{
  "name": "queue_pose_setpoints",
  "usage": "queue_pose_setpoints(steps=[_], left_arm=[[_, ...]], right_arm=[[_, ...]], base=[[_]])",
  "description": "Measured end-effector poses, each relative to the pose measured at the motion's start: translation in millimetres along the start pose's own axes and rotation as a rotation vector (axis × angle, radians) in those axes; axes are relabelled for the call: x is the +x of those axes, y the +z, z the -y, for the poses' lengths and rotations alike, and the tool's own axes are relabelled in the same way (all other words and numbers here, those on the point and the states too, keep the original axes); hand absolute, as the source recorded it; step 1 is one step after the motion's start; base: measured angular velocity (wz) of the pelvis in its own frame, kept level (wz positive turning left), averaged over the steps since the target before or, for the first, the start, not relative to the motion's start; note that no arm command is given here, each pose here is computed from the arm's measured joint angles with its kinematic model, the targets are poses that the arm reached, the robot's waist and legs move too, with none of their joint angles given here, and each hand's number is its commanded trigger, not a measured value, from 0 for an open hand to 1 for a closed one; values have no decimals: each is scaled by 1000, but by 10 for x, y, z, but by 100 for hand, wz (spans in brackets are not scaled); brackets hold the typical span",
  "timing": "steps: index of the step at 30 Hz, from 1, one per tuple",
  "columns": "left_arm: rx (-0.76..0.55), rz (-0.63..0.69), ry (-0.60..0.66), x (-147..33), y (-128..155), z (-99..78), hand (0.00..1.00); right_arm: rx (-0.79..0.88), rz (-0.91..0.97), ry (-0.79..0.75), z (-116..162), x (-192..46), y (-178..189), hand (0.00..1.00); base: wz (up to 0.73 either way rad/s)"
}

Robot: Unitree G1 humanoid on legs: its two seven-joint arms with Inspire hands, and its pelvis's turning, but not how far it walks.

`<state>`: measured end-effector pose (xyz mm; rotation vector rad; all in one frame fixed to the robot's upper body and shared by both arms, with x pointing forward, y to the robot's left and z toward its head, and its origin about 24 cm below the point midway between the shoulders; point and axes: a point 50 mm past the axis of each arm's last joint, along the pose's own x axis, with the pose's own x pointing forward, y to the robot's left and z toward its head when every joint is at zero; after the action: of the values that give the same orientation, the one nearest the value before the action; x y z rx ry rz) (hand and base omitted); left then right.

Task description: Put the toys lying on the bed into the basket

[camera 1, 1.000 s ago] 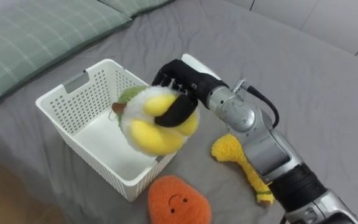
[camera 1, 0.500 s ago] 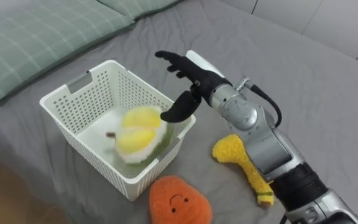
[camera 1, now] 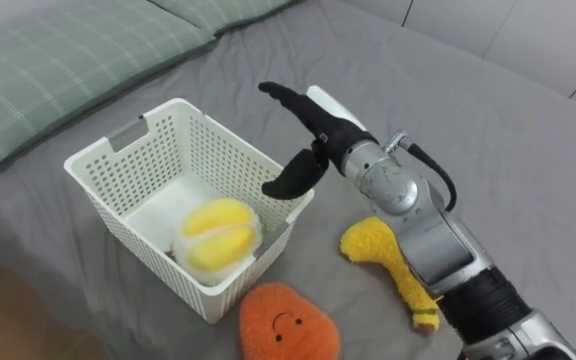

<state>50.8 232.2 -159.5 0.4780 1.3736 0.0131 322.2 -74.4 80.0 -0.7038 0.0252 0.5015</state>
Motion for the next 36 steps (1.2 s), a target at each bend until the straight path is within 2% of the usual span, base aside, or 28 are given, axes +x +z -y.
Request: queue_pose_setpoints(steps=[4,9,14,19,22,29,36], left_arm=[[0,-9,1,-5,-43,1,0],[-2,-20,2,-34,-153,23,0],[-9,-47,2,-45,-254,21,0],[-24,-72,4,-59,-361,6,0],[-33,-80,-1,-68,-406,20,0],[-65,-50,-2,-62,-370,-1,0],[-53,23,12,-16,-100,-127,0]], right_arm=[[41,2,0,21,-7,-16,0],[124,-34,-100,174,-115,-227,0],[219,-177,-257,357,-450,-759,0],[265,-268,-363,420,-662,-1029,0],[254,-328,-370,395,-748,-1174,0],[289,-463,-353,286,-854,-1507,0],[300,-613,-338,264,-812,-1774,0]], base=[[0],[3],[-3],[-24],[-24],[-18],[-3]])
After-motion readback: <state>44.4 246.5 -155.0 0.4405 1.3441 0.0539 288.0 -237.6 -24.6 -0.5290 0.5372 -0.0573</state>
